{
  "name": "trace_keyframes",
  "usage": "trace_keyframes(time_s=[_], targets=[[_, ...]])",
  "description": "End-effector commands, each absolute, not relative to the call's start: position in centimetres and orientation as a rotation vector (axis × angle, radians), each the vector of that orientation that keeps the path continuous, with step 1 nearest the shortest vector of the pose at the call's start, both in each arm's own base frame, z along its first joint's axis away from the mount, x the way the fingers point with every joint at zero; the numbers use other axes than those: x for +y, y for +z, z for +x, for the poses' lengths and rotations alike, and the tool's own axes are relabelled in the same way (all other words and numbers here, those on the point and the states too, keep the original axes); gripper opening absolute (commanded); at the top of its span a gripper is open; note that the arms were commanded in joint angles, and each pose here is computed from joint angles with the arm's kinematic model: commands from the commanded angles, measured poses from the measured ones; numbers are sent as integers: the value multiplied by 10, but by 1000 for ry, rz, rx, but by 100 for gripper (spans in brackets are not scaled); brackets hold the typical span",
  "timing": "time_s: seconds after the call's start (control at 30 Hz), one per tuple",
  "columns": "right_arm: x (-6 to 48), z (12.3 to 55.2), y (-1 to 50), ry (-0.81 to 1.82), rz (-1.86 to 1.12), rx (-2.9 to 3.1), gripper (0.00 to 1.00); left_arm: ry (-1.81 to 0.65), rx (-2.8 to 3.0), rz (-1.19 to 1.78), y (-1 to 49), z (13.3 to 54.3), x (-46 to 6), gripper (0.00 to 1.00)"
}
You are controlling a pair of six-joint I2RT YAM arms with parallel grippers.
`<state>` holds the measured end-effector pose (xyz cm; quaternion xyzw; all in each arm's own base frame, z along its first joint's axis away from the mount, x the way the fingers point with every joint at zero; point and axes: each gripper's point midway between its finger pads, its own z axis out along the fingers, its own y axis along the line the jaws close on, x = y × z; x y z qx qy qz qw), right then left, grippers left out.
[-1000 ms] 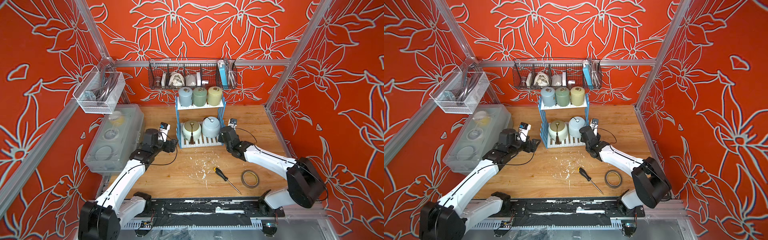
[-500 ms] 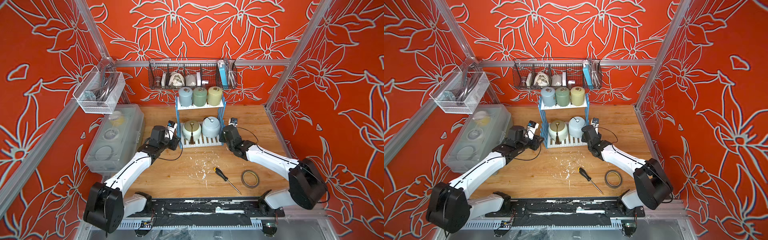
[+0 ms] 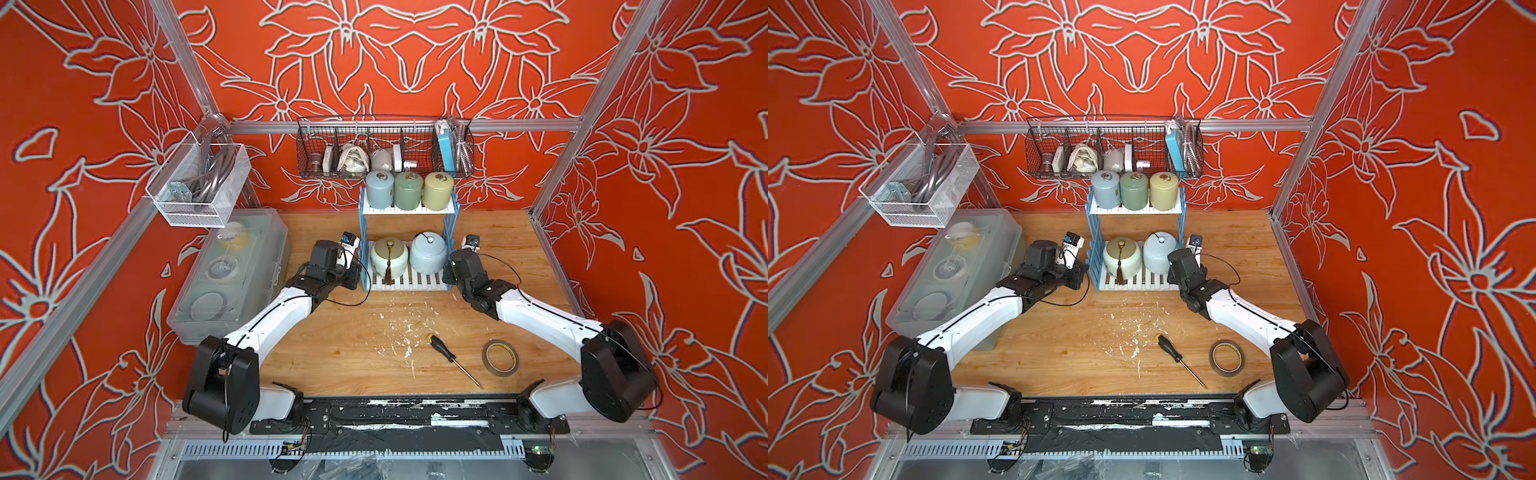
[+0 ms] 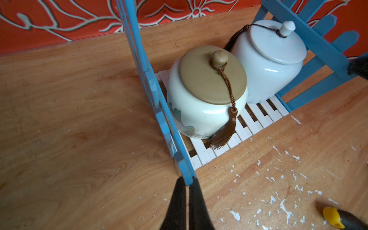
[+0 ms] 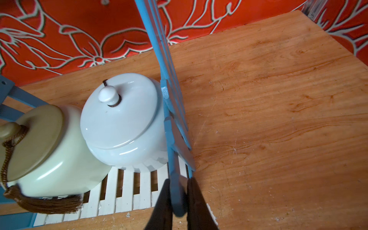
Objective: Remove the tea canisters from the shelf
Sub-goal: Move the shelf to the center of the board, then pick up the tea canister from the shelf.
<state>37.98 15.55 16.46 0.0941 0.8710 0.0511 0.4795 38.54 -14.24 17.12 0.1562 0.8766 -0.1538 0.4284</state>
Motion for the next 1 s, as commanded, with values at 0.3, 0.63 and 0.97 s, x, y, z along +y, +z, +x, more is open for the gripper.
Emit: trace_keyframes(time_s=[0.3,0.63,0.97], targets=[[134,396,165,24,226,2120,0,-427,2156,438,179,388,-163,0],[147,394,188,114,117,2118,28,-421,2128,420,203,377,-159,47],[132,357,258,139,13,2026,48,-377,2085,397,253,335,-139,73]])
